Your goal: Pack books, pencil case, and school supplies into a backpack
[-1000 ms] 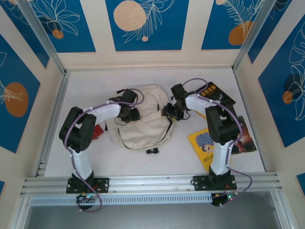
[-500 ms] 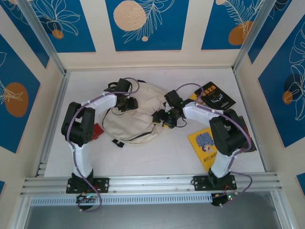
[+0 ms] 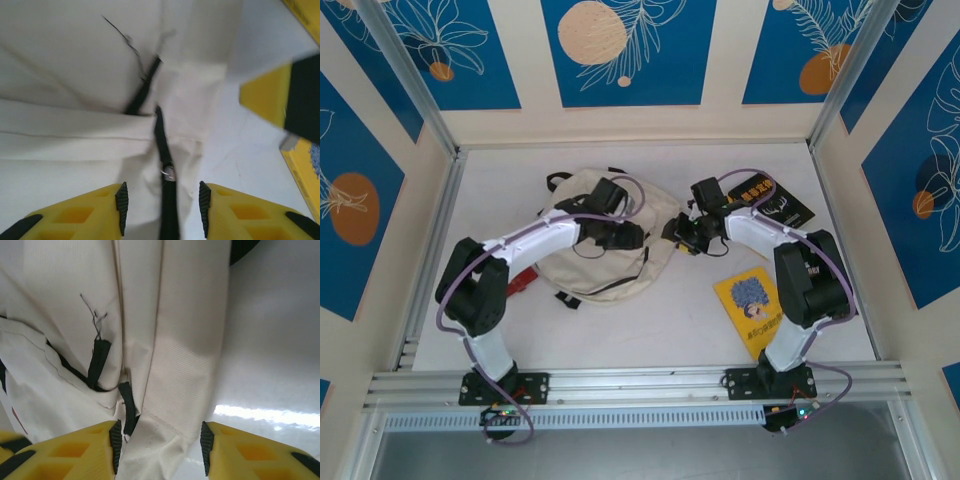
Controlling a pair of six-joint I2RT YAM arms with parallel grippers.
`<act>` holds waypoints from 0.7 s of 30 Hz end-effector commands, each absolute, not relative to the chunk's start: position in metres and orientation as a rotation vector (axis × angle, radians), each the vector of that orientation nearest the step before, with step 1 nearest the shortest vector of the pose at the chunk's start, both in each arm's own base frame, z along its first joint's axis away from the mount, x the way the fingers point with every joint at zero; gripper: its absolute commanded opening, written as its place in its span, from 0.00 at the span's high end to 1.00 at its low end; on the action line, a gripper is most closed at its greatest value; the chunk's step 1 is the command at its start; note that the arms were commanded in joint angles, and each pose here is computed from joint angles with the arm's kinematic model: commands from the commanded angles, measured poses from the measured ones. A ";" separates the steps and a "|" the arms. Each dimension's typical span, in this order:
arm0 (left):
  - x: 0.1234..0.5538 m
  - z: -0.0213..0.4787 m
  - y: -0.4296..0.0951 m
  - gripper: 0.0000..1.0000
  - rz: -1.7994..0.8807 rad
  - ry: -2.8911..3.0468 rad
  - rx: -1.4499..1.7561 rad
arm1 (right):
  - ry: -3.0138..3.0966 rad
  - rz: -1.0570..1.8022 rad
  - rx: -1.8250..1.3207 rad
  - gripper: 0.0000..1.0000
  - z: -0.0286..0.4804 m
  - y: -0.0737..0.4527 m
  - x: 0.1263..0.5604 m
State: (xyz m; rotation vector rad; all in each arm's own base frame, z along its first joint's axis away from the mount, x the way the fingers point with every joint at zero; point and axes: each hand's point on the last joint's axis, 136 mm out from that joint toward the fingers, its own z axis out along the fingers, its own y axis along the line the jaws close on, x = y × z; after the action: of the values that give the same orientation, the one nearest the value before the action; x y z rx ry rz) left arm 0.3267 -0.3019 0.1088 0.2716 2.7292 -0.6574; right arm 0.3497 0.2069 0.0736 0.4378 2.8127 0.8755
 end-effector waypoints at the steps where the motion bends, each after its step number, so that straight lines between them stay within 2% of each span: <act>1: 0.313 0.085 -0.319 0.58 -0.620 2.809 0.275 | 2.827 0.929 0.512 0.54 0.065 0.204 0.349; 6: 0.310 0.064 -0.337 0.60 -0.607 2.876 0.269 | 2.815 0.960 0.555 0.55 0.062 0.199 0.347; 13: 0.325 0.052 -0.328 0.59 -0.467 2.868 0.195 | 2.809 0.982 0.569 0.56 0.060 0.193 0.342; 21: 0.337 0.042 -0.328 0.60 -0.435 2.851 0.100 | 2.811 1.005 0.561 0.60 0.057 0.195 0.341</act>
State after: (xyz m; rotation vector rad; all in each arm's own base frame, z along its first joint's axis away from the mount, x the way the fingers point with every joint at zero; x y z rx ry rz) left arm 0.3263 -0.3279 0.0458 0.1625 2.8690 -0.4818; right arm 0.3454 0.1911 0.0523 0.5687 2.8133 0.9486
